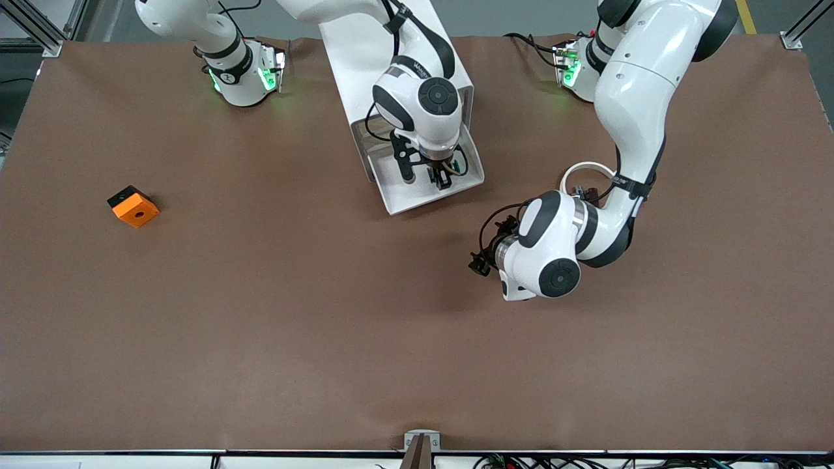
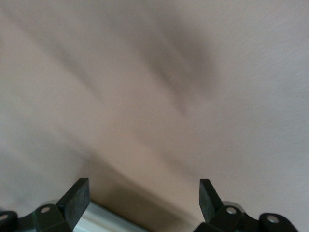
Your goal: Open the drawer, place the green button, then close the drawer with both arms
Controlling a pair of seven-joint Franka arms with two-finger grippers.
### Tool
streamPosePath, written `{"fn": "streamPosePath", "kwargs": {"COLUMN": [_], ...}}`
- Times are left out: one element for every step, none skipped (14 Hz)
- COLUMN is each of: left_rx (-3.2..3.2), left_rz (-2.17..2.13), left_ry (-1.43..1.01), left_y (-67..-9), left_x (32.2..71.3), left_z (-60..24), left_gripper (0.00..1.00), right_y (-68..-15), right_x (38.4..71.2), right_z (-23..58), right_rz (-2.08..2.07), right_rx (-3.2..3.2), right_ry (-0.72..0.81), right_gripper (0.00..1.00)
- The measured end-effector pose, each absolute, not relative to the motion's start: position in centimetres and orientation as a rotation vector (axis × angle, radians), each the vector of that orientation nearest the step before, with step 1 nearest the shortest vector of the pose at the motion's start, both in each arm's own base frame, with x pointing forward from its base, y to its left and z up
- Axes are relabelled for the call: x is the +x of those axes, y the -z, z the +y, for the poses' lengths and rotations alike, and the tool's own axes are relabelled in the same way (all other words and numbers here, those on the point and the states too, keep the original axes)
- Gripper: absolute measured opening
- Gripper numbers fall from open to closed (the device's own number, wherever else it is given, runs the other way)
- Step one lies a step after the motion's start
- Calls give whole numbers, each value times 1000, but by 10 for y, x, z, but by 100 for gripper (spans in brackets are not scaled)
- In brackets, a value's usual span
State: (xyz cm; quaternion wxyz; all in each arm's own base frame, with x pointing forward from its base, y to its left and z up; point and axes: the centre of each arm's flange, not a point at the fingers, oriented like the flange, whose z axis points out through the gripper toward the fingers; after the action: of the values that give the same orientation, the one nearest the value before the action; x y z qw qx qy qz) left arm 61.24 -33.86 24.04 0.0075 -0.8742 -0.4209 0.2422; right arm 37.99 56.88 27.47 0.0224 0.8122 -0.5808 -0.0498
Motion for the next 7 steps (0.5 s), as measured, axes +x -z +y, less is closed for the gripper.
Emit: {"fn": "streamPosePath", "kwargs": {"left_rx": [-2756,-2779,-2802,-2824,-2843,-2854,-2860], "left_rz": [-1313,-1316,-1324,-1338,-1354,-1364,-1370], "left_ry": [-713,-675,-640,-611,-586,-571,-562], "left_y": [-245,-250,-254,-257,-260,-262,-264], "left_x": [615,617,620,623,627,629,630], "left_z": [-340,-342,-344,-345,-345,-345,-345], "left_gripper": [100,100,100,100,100,100,100], "right_y": [-277,-281,-288,-299,-314,-332,-350], "right_x": [381,382,384,390,399,411,422], "right_z": [570,571,571,571,570,568,564], "right_rz": [-1756,-1696,-1612,-1517,-1431,-1343,-1224], "right_rx": [2548,2581,2621,2664,2707,2754,2803], "right_ry": [156,156,156,159,165,169,167], "right_gripper": [85,96,100,100,100,100,100]}}
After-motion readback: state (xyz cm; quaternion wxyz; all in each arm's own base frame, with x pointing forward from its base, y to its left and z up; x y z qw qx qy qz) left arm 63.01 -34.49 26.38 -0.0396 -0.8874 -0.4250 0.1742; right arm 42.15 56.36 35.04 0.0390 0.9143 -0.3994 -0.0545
